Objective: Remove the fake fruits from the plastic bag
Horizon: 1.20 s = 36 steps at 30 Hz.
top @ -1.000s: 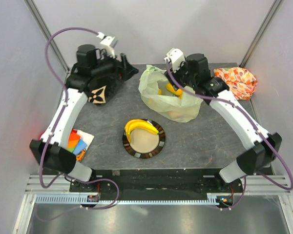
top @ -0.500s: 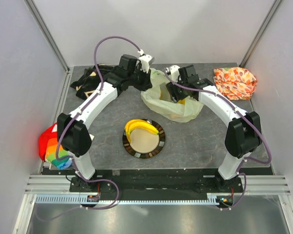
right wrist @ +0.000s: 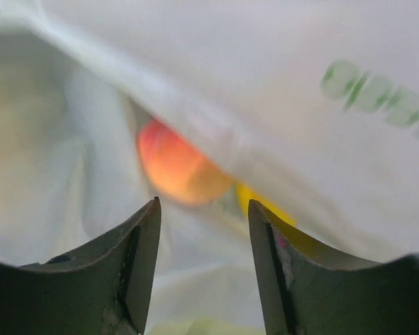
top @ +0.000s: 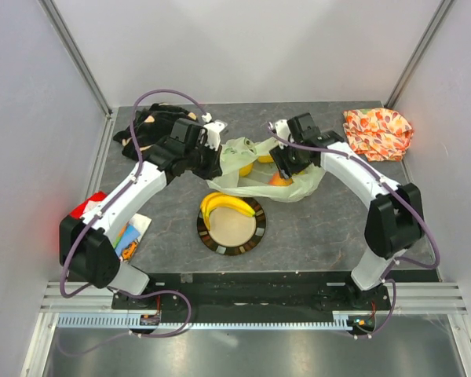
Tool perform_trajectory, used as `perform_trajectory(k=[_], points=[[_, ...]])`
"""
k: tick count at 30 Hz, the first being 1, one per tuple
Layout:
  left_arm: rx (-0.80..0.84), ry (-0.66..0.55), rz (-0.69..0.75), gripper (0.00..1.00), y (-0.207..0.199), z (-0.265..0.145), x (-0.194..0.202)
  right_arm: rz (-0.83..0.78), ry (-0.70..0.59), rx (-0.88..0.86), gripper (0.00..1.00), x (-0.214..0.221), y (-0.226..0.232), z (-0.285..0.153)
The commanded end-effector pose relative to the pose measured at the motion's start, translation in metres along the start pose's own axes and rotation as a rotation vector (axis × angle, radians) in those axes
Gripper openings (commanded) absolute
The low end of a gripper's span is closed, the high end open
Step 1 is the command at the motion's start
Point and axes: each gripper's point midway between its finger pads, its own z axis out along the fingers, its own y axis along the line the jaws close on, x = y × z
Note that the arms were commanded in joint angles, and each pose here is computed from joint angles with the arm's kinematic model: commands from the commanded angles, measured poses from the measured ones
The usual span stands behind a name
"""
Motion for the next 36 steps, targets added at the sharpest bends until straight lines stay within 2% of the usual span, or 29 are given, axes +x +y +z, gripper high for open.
perform_trajectory(k=[1,3,8,11,17,21,22,25,26,27,29,31,36], points=[[-0.017,-0.060,0.042,0.01,0.009,0.012,-0.024,-0.082,-0.131,0.059,0.59,-0.063,-0.022,0.014],[-0.036,-0.081,0.079,0.02,0.013,0.014,-0.041,-0.134,-0.156,0.098,0.57,-0.075,-0.032,0.025],[-0.082,-0.069,0.129,0.02,0.029,0.036,-0.052,-0.226,-0.113,0.108,0.58,-0.076,-0.049,0.065],[-0.093,-0.084,0.143,0.02,0.032,0.036,-0.061,-0.253,-0.112,0.112,0.61,-0.084,-0.059,0.079],[-0.069,-0.056,0.126,0.02,0.031,0.049,-0.052,-0.360,-0.141,0.072,0.71,-0.105,-0.061,0.104],[-0.054,-0.062,0.113,0.02,0.029,0.054,-0.060,-0.420,-0.117,0.022,0.73,-0.098,-0.058,0.133],[-0.058,-0.066,0.110,0.02,0.030,0.054,-0.063,-0.431,-0.121,0.032,0.72,-0.103,-0.061,0.135],[-0.060,-0.083,0.112,0.02,0.031,0.055,-0.072,-0.441,-0.071,0.014,0.61,-0.100,-0.064,0.148],[-0.065,-0.090,0.114,0.02,0.031,0.054,-0.075,-0.434,-0.037,-0.007,0.52,-0.092,-0.063,0.148],[-0.069,-0.091,0.115,0.02,0.032,0.054,-0.076,-0.433,-0.039,-0.014,0.48,-0.092,-0.064,0.146],[-0.069,-0.096,0.116,0.02,0.032,0.053,-0.078,-0.444,-0.032,-0.016,0.49,-0.090,-0.065,0.138],[-0.074,-0.097,0.120,0.02,0.033,0.054,-0.078,-0.467,0.000,-0.028,0.58,-0.077,-0.063,0.136],[-0.089,-0.103,0.117,0.02,0.037,0.055,-0.078,-0.458,0.000,-0.014,0.48,-0.065,-0.066,0.144]])
